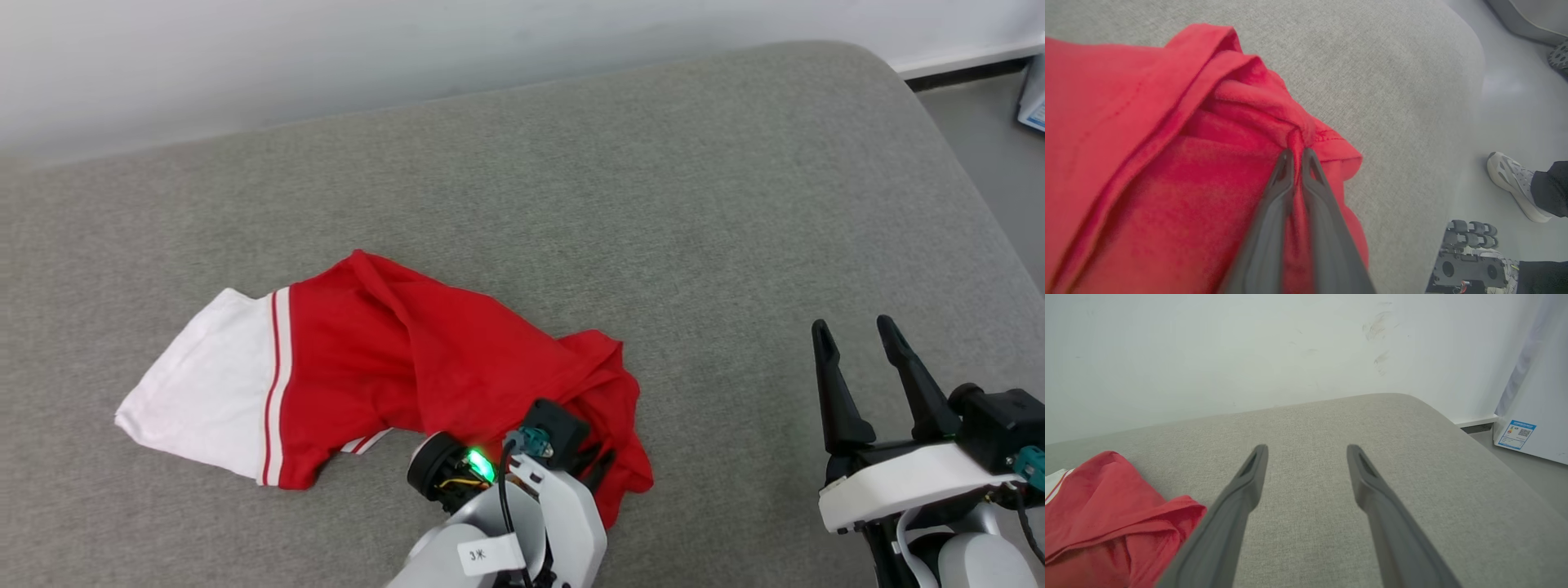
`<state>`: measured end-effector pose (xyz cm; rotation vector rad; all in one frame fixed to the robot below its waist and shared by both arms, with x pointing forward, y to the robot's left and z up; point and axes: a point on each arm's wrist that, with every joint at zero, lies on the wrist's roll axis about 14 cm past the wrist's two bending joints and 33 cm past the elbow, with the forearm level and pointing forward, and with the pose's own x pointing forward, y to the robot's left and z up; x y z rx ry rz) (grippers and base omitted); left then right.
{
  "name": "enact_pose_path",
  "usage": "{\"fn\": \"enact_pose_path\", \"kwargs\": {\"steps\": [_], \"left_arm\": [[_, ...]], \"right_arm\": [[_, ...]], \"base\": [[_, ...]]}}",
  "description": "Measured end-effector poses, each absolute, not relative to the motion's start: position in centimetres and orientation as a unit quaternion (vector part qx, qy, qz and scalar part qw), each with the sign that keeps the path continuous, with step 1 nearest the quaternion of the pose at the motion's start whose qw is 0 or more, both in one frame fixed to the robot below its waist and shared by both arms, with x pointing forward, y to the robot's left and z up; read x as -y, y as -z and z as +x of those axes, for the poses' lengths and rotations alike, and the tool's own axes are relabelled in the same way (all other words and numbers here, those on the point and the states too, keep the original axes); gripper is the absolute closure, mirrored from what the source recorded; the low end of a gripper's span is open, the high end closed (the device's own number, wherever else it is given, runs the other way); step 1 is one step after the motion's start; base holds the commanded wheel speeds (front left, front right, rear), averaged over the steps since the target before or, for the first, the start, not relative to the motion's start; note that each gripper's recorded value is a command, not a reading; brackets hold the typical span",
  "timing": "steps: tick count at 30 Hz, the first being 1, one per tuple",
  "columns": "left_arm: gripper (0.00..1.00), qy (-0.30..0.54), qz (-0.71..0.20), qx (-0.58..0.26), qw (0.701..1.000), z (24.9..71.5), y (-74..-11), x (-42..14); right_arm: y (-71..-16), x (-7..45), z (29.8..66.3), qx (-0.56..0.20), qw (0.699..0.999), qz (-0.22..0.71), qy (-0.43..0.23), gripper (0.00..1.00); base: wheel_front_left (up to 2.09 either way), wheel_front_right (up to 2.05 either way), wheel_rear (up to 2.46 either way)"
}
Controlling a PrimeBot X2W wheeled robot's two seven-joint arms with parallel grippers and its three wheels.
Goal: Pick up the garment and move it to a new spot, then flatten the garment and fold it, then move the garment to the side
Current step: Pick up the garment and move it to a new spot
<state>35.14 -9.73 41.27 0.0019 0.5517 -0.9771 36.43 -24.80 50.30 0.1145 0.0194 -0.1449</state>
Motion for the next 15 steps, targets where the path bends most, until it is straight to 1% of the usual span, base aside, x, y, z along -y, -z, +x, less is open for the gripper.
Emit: {"fn": "enact_pose_path", "kwargs": {"steps": [1,2,3,10,15], "left_arm": [[0.84,0.464,-0.001,-0.256,0.848,35.1,-41.5,9.7],[0.33,0.464,-0.005,-0.247,0.851,35.1,-41.8,9.7],[0.00,0.464,-0.007,-0.239,0.853,35.1,-42.2,9.7],[0.00,0.453,-0.044,-0.126,0.882,35.6,-47.5,9.3],[0.00,0.401,-0.069,-0.033,0.913,36.8,-51.3,6.9]], "right_arm": [[-50.4,24.7,36.6,-0.008,0.996,0.058,0.070,0.00],[-50.4,24.5,36.6,-0.008,0.996,0.058,0.067,0.00],[-50.5,24.4,36.7,-0.007,0.996,0.058,0.065,0.00],[-51.6,22.7,36.8,0.005,0.998,0.057,0.038,0.00],[-52.1,20.9,36.6,0.006,0.998,0.055,0.011,0.00]], "base": [[0.00,0.00,0.00],[0.00,0.00,0.00],[0.00,0.00,0.00],[0.00,0.00,0.00],[0.00,0.00,0.00]]}}
